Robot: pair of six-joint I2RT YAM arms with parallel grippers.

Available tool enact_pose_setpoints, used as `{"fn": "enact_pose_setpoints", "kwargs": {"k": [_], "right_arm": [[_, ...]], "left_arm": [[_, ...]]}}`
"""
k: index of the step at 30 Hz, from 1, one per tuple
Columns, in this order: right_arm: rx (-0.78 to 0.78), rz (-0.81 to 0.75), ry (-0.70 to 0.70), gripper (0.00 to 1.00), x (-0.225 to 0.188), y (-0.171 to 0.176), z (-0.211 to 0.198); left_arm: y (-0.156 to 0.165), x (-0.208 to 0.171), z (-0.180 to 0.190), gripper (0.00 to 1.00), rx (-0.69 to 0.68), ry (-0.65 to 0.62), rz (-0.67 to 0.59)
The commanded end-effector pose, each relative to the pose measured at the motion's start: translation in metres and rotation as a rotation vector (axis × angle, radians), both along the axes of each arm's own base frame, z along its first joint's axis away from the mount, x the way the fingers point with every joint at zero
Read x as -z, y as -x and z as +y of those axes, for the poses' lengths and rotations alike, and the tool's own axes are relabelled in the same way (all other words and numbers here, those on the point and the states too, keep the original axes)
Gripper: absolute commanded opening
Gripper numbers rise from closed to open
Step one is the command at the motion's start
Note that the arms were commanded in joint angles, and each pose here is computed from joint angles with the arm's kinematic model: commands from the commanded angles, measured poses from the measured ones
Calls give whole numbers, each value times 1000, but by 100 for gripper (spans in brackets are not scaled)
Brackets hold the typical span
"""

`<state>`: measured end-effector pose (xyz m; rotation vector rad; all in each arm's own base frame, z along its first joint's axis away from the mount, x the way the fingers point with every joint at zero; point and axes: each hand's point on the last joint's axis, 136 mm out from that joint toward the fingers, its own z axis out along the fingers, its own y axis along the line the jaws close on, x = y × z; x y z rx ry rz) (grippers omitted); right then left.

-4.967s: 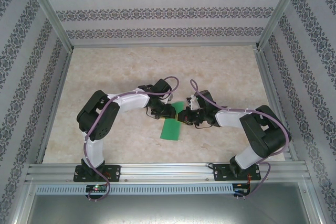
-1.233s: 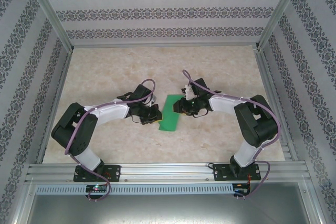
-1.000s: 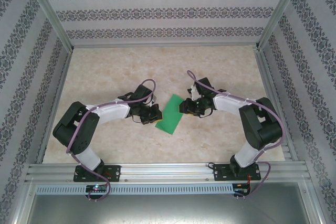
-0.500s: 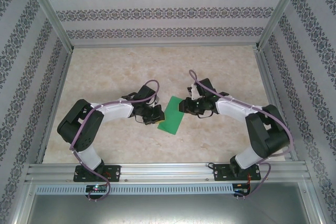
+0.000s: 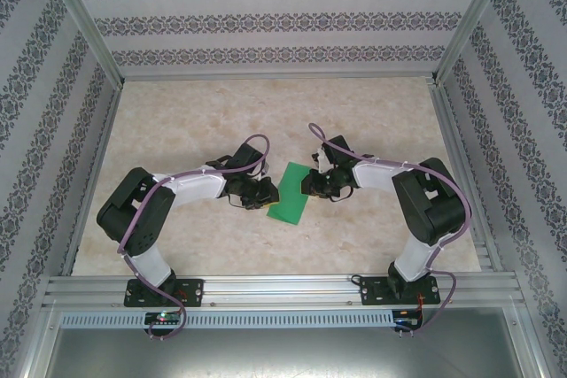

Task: Fold a paper plane with a square sheet of paper (pick it up from the middle)
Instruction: Fold the triangle a second time at the center of the table.

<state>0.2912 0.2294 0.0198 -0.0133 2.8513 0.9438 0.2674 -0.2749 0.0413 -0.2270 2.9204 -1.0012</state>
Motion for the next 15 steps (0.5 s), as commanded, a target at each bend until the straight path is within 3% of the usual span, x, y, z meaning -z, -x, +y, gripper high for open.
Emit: {"fn": "enact_pose_setpoints", "kwargs": {"k": [1, 15], "right_arm": [[-20, -19, 28, 21, 3, -5, 1], [-23, -16, 35, 20, 4, -1, -1]], "left_arm": [[3, -14, 1, 19, 24, -20, -39], [14, -16, 2, 19, 37, -11, -30]]}}
